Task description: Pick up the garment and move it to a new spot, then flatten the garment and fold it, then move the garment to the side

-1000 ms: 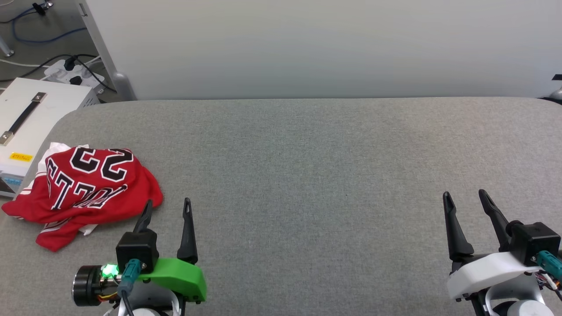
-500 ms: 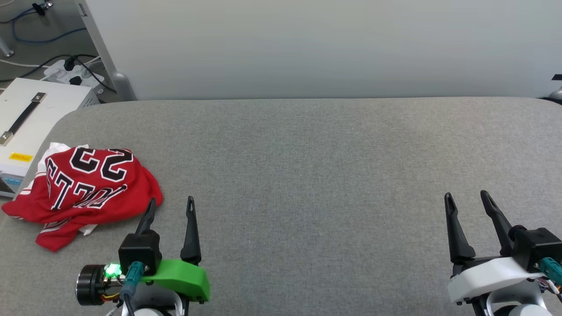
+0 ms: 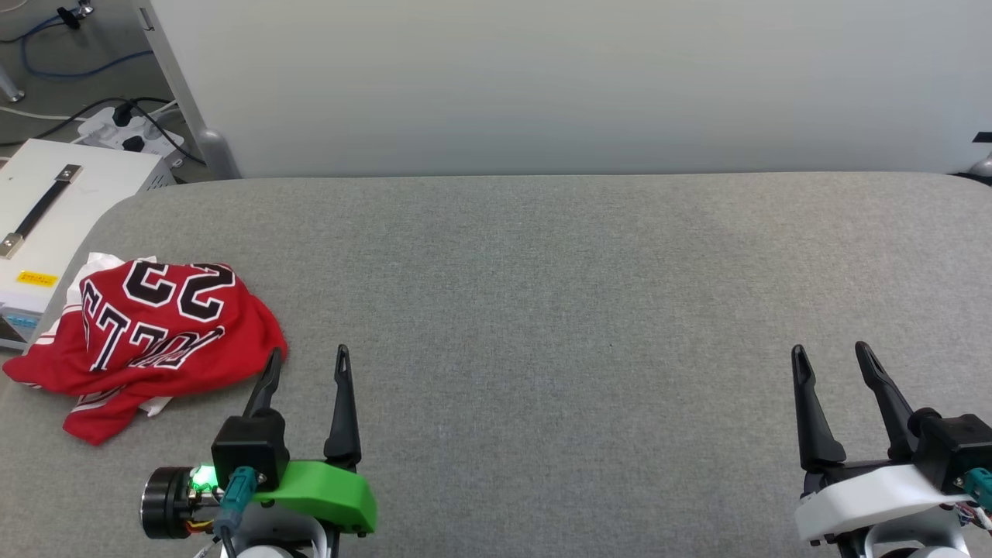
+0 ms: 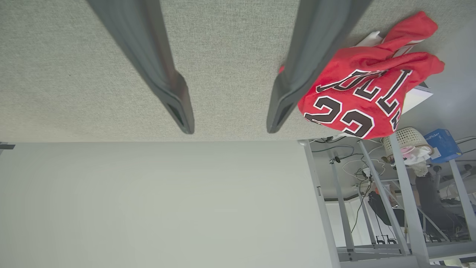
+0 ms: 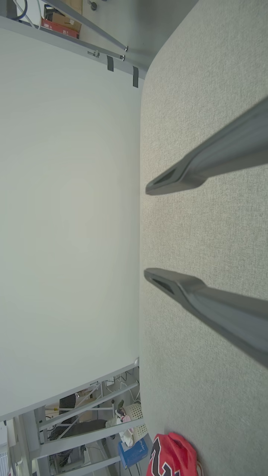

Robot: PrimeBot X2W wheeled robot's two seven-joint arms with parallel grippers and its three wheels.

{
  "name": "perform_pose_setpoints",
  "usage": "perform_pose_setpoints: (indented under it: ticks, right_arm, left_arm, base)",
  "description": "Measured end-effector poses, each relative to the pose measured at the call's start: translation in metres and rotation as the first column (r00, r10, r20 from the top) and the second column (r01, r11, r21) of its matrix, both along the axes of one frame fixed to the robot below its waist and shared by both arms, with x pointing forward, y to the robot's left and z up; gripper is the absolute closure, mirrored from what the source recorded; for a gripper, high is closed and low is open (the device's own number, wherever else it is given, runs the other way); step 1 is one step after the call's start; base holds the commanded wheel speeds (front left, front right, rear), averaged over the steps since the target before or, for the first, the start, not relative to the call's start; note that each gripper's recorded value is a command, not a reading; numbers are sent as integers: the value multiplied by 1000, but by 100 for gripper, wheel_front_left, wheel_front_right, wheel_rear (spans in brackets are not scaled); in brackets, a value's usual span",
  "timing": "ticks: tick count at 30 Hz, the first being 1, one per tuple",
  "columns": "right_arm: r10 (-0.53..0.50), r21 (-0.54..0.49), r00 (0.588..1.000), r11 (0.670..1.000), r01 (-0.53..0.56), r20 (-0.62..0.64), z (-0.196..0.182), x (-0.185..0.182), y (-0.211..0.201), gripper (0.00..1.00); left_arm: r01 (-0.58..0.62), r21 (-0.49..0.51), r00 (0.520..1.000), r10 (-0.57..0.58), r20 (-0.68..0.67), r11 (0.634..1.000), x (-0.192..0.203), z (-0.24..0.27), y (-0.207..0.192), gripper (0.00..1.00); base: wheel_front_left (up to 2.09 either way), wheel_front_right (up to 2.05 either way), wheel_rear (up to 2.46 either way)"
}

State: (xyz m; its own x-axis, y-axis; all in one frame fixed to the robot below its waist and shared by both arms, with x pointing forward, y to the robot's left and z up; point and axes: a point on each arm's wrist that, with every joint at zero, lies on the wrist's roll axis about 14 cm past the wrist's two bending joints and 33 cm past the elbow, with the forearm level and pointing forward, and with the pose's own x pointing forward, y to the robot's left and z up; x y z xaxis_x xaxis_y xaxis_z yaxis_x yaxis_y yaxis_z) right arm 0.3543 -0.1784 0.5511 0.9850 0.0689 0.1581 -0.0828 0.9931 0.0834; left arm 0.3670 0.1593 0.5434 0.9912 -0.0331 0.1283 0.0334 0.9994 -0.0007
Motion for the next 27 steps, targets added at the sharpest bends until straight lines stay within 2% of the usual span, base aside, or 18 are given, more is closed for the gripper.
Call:
perform_pose_setpoints:
  ticks: [27]
  right_arm:
    - [-14, 37, 999, 999, 12, 49, 6, -6, -4, 0]
  left_arm:
    - [19, -43, 999, -18, 34, 999, 0, 2, -6, 0]
  base:
    - [0, 0, 0]
